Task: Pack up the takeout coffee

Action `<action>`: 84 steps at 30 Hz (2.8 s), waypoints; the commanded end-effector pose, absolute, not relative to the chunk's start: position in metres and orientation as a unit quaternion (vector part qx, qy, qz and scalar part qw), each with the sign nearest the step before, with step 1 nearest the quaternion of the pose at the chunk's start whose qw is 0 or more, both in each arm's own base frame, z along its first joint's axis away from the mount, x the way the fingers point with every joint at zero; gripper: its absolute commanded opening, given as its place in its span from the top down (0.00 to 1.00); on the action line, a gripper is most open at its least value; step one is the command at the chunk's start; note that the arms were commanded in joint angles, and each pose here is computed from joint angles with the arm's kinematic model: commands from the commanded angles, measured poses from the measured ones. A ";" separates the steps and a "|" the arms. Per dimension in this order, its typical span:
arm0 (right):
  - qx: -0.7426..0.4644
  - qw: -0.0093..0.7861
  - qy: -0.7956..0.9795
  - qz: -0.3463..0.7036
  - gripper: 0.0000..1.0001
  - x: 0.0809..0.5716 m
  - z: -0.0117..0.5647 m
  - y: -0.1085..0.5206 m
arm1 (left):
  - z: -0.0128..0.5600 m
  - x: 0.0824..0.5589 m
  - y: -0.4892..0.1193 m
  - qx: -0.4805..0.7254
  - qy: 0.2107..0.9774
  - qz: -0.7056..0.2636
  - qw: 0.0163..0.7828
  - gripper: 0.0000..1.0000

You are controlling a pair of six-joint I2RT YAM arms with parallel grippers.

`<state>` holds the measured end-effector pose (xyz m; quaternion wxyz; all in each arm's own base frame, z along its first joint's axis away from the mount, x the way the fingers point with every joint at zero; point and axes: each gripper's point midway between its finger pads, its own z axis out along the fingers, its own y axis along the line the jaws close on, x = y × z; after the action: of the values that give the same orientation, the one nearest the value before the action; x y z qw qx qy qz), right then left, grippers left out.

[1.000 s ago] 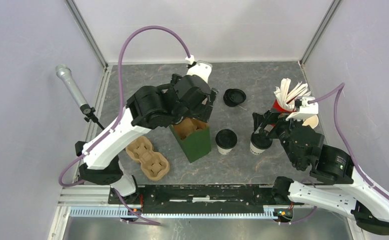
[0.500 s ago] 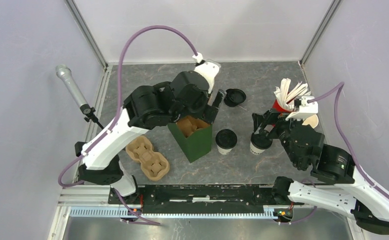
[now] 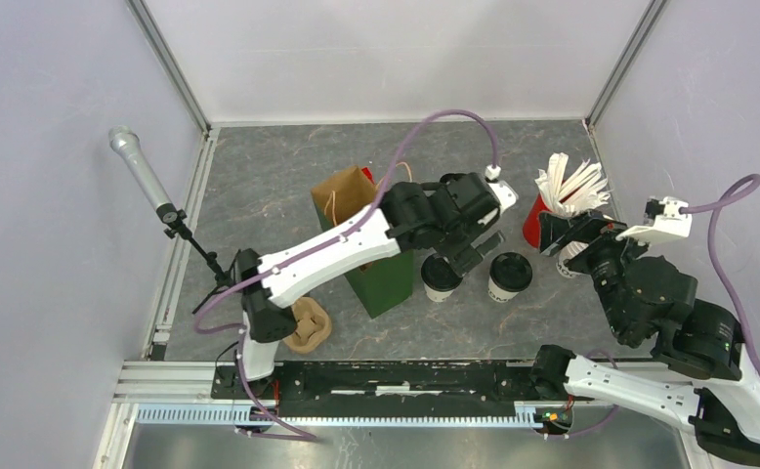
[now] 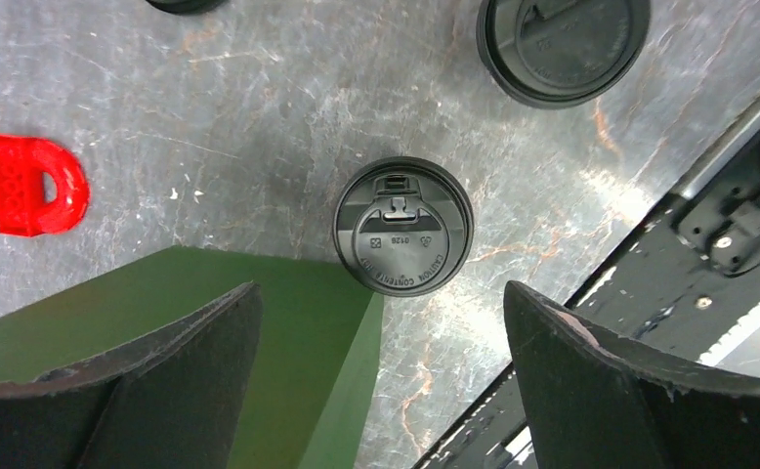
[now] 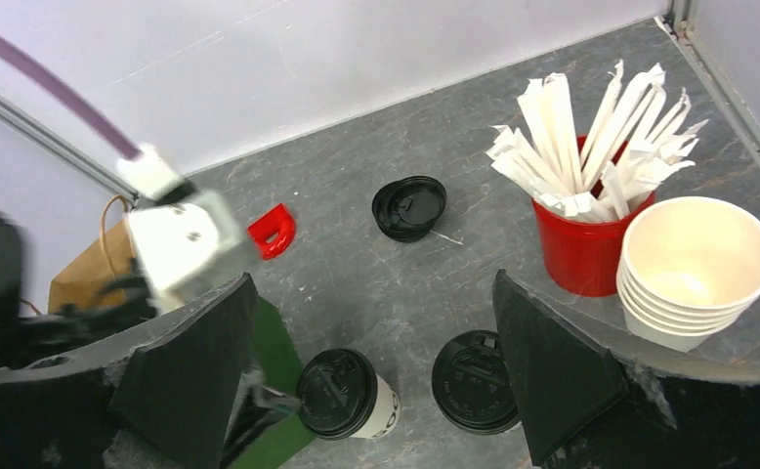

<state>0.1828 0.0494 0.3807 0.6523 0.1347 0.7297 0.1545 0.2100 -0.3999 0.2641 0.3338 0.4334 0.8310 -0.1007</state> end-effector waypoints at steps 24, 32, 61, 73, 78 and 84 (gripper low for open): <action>0.154 0.660 0.723 0.134 0.02 0.181 0.390 0.032 | 0.144 0.214 -0.407 0.523 0.830 -0.069 0.181 0.00; 0.144 0.664 0.724 0.123 0.02 0.182 0.392 0.032 | 0.131 0.214 -0.403 0.523 0.834 -0.053 0.167 0.01; 0.123 0.644 0.745 0.122 0.02 0.185 0.374 0.049 | 0.201 0.202 -0.411 0.467 0.853 -0.118 0.201 0.26; 0.084 0.643 0.740 0.177 0.02 0.185 0.369 0.078 | 0.329 0.203 -0.394 0.373 0.847 -0.194 0.325 0.31; 0.041 0.653 0.727 0.208 0.02 0.187 0.360 0.100 | 0.402 0.205 -0.376 0.317 0.812 -0.251 0.421 0.35; -0.007 0.637 0.729 0.248 0.02 0.188 0.358 0.138 | 0.464 0.205 -0.339 0.249 0.778 -0.282 0.503 0.35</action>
<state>0.1870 0.1081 0.3414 0.6348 0.0162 0.7483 0.1921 0.1989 -0.3568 0.4174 0.4378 0.3234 0.7998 -0.2533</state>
